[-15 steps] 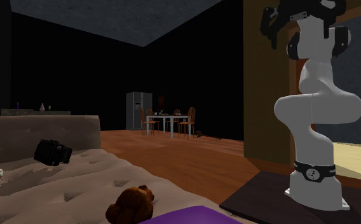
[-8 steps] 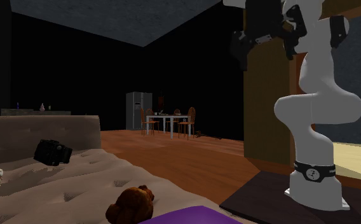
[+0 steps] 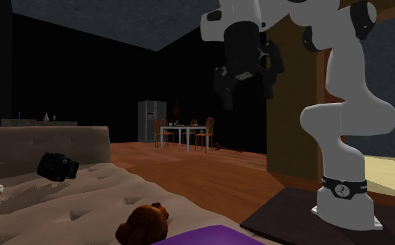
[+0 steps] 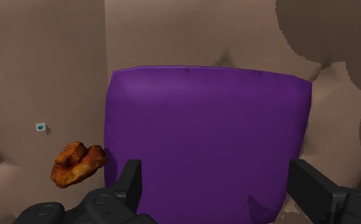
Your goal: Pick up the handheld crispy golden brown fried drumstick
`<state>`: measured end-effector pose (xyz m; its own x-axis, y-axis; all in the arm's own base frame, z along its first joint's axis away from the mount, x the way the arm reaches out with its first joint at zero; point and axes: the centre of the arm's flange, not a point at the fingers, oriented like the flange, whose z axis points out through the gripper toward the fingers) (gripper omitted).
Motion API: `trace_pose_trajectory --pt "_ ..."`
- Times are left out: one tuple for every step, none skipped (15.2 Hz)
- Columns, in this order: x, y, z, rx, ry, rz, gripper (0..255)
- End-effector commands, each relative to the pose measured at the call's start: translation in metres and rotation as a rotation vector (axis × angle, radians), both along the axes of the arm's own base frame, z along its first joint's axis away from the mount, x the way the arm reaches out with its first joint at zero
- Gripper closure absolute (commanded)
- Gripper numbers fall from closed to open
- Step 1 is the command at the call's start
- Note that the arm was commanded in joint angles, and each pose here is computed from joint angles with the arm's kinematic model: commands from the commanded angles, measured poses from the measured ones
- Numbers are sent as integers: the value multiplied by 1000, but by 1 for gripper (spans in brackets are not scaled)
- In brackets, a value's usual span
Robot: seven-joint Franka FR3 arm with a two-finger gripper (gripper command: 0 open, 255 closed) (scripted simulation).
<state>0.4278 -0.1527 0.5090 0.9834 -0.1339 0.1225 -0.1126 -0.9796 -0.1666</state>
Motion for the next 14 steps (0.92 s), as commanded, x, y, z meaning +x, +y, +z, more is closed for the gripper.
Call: trace_pose_trajectory --pt "11 -19 -17 22 5 -16 0" --pt "17 -28 -26 33 9 -23 0" --pt "23 -38 -35 44 12 -30 0" --pt "29 -47 -44 55 15 -38 0" --pt "34 -57 -54 66 19 -45 0" --pt "40 -66 -63 78 22 -53 0" --pt "45 -75 -73 89 26 -60 0" --pt "50 -85 -83 100 29 -68 0" --pt "55 -94 -93 111 32 -75 0" --pt "60 -103 -103 122 36 -83 0" --pt "65 -112 -113 133 39 -90 0" --pt "70 -121 -123 145 42 -98 0" --pt "75 -130 -133 156 46 -105 0" --pt "80 -138 -144 167 49 -113 0"
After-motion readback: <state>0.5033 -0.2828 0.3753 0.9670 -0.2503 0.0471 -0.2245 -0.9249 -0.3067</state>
